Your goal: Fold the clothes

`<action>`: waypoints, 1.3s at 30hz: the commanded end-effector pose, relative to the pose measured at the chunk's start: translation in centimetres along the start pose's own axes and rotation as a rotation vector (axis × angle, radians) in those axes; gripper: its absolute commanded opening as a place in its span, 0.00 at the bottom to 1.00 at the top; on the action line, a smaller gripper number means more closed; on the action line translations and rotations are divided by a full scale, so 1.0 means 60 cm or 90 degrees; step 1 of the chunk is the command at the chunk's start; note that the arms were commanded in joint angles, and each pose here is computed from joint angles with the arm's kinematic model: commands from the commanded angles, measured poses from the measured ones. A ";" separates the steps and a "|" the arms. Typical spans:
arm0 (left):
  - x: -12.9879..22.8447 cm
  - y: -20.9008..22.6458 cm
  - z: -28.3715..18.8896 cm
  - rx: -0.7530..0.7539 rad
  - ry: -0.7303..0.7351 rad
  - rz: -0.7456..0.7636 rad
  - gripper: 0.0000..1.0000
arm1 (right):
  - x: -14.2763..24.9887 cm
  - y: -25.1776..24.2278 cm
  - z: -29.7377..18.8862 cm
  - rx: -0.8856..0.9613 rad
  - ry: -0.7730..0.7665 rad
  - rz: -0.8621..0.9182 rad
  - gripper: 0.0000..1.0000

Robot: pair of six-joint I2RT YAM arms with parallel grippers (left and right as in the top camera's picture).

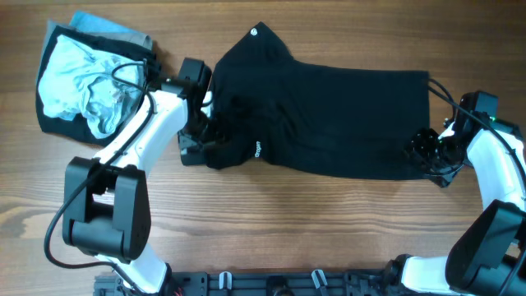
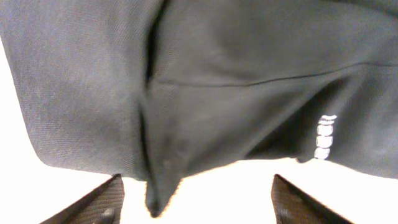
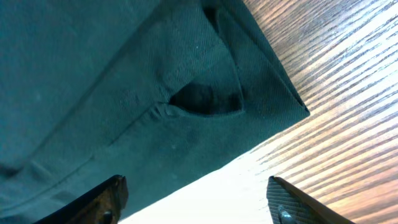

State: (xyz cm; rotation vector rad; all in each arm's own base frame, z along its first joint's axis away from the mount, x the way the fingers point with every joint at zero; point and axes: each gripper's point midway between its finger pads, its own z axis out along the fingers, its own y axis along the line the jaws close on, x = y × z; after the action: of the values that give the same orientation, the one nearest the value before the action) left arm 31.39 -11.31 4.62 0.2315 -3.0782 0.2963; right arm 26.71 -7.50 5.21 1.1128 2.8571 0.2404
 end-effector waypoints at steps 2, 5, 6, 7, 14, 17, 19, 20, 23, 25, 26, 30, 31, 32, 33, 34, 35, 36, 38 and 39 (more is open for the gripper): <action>0.024 0.035 0.046 -0.019 0.011 -0.005 0.84 | 0.000 0.003 -0.010 -0.006 -0.001 -0.038 0.81; 0.031 0.044 0.074 -0.016 0.003 -0.004 0.75 | 0.000 -0.001 -0.010 0.000 0.000 -0.038 0.82; 0.035 0.048 0.080 -0.018 0.004 -0.004 0.64 | 0.000 -0.001 -0.010 0.002 -0.001 -0.038 0.83; 0.038 0.053 0.084 -0.025 0.004 -0.004 0.41 | 0.000 -0.001 -0.010 0.002 0.000 -0.038 0.83; 0.030 0.146 0.072 -0.168 -0.027 -0.100 0.04 | 0.019 -0.008 0.000 0.005 0.024 -0.054 0.87; 0.023 0.184 0.063 -0.173 -0.028 -0.150 0.04 | 0.045 -0.020 0.020 0.014 0.053 -0.054 0.87; 0.021 0.209 0.059 -0.172 -0.025 -0.184 0.04 | 0.056 -0.024 0.032 0.010 0.063 -0.052 0.87; 0.022 0.221 0.056 -0.173 -0.022 -0.200 0.04 | 0.060 -0.021 0.036 -0.001 0.067 -0.051 0.87; 0.024 0.242 0.052 -0.159 -0.013 -0.230 0.04 | 0.062 -0.001 0.037 -0.046 0.071 -0.062 0.84; 0.024 0.242 0.053 -0.130 -0.005 -0.226 0.04 | 0.063 0.033 0.033 -0.123 0.072 -0.112 0.77; 0.024 0.242 0.053 -0.124 -0.003 -0.225 0.04 | 0.067 0.052 0.028 -0.168 0.077 -0.136 0.72; 0.024 0.238 0.053 -0.119 -0.001 -0.217 0.05 | 0.082 0.094 0.011 -0.276 0.090 -0.187 0.55; 0.024 0.237 0.054 -0.119 -0.002 -0.216 0.06 | 0.083 0.095 0.011 -0.275 0.091 -0.188 0.54; 0.023 0.237 0.054 -0.118 -0.003 -0.216 0.09 | 0.084 0.093 0.013 -0.269 0.093 -0.189 0.55; 0.022 0.237 0.053 -0.118 -0.003 -0.216 0.17 | 0.086 0.091 0.015 -0.258 0.096 -0.189 0.58; 0.022 0.237 0.053 -0.118 -0.003 -0.216 0.27 | 0.088 0.090 0.017 -0.249 0.097 -0.189 0.63; 0.022 0.237 0.053 -0.118 -0.003 -0.216 0.30 | 0.089 0.091 0.019 -0.244 0.097 -0.191 0.64; 0.023 0.237 0.054 -0.118 -0.003 -0.216 0.32 | 0.089 0.092 0.020 -0.242 0.097 -0.195 0.59; 0.023 0.237 0.054 -0.118 -0.003 -0.216 0.33 | 0.092 0.101 0.022 -0.244 0.094 -0.209 0.48; 0.023 0.237 0.054 -0.118 -0.003 -0.217 0.33 | 0.095 0.105 0.024 -0.244 0.095 -0.215 0.43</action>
State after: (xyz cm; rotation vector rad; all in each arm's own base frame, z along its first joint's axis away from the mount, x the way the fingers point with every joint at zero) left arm 28.68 1.50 -0.30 0.7443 -2.9954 0.0204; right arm 26.61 -0.15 4.53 0.6370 2.8933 0.7924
